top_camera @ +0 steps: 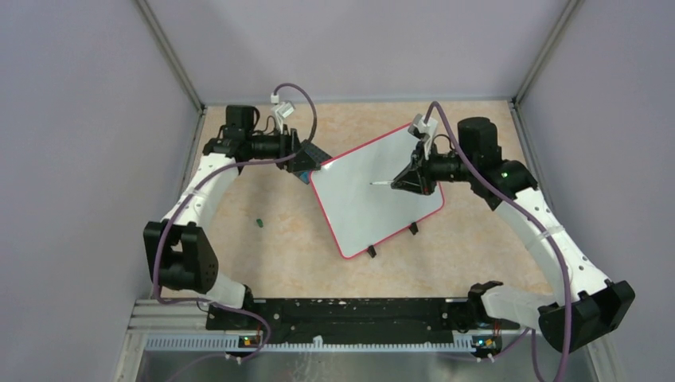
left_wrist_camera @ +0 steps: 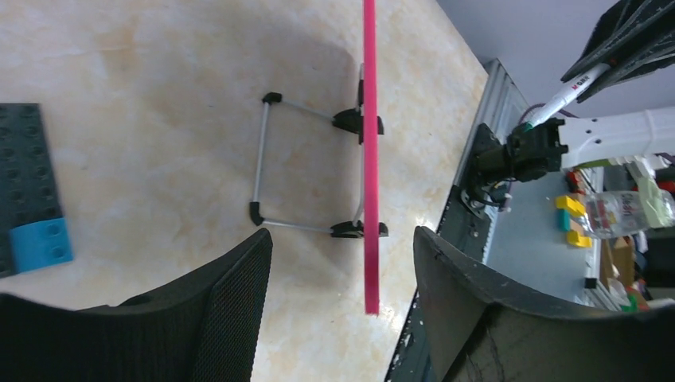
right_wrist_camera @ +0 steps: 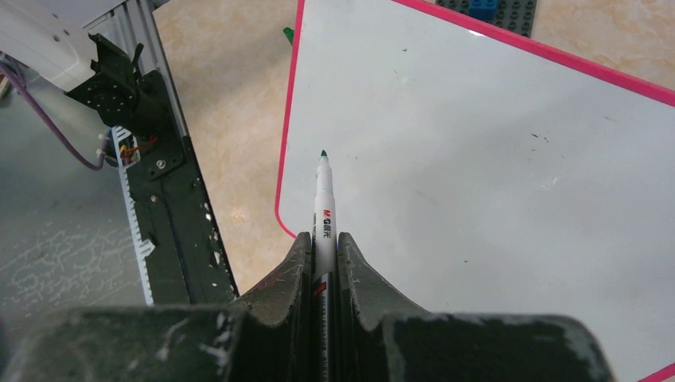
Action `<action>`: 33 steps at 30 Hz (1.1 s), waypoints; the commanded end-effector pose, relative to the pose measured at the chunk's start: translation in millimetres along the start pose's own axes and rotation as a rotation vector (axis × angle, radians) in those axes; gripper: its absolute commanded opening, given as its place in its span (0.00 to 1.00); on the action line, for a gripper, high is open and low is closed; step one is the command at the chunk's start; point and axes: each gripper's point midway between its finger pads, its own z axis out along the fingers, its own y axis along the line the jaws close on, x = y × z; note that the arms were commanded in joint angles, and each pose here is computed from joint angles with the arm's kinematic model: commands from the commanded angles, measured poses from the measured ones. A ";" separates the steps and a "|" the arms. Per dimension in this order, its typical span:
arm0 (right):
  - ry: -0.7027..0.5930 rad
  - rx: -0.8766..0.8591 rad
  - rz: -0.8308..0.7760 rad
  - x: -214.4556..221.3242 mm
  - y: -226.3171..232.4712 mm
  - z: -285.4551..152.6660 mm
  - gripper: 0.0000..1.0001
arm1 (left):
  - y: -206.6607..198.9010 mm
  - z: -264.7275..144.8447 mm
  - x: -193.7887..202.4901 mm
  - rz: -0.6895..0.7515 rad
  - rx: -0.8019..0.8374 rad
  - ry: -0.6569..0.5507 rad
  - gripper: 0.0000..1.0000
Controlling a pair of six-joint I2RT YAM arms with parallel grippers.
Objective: Write a sentence on the whiteboard
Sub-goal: Hold the whiteboard on the whiteboard stand.
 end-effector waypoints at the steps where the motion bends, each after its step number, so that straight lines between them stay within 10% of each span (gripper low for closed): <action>1: -0.054 0.002 -0.089 -24.1 2.1 -0.4 0.00 | -19.9 19.4 -4.2 0.025 0.104 0.010 0.68; 24: -0.041 -0.037 -0.079 -11.9 14.7 4.2 0.00 | -33.9 75.6 10.6 0.060 0.222 0.152 0.01; 33: -0.021 -0.022 -0.099 -2.5 19.5 21.1 0.00 | -37.6 85.1 20.3 0.025 0.202 0.183 0.01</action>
